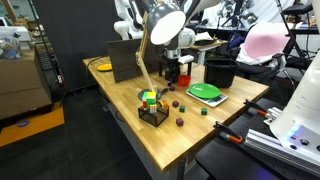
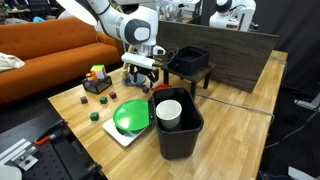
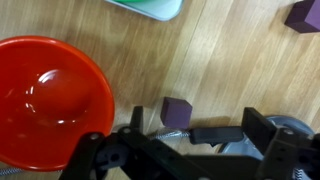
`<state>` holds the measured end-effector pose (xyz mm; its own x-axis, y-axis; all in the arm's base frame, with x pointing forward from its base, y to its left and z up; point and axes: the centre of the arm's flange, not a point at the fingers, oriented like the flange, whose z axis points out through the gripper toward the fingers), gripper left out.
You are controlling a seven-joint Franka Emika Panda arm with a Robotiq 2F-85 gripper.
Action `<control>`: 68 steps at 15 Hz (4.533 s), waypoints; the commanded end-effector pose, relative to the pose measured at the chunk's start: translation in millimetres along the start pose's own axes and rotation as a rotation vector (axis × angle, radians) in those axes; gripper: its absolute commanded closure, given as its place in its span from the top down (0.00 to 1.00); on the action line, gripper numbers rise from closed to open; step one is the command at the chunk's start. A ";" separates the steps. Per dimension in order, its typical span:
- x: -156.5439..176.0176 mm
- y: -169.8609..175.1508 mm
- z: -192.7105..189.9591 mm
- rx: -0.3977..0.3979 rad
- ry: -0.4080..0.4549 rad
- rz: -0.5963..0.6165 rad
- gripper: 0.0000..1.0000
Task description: Put the purple thing to the furthest right on the plate
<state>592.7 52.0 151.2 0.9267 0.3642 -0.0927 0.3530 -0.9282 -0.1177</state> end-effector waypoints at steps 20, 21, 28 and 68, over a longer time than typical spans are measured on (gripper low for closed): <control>-15.5 3.1 -4.2 -0.001 0.011 0.026 0.07; -20.6 1.8 -11.1 0.000 0.022 0.030 0.07; -97.3 -27.1 -68.5 -0.032 0.035 0.115 0.07; -189.4 18.6 -37.0 0.144 0.023 0.641 0.99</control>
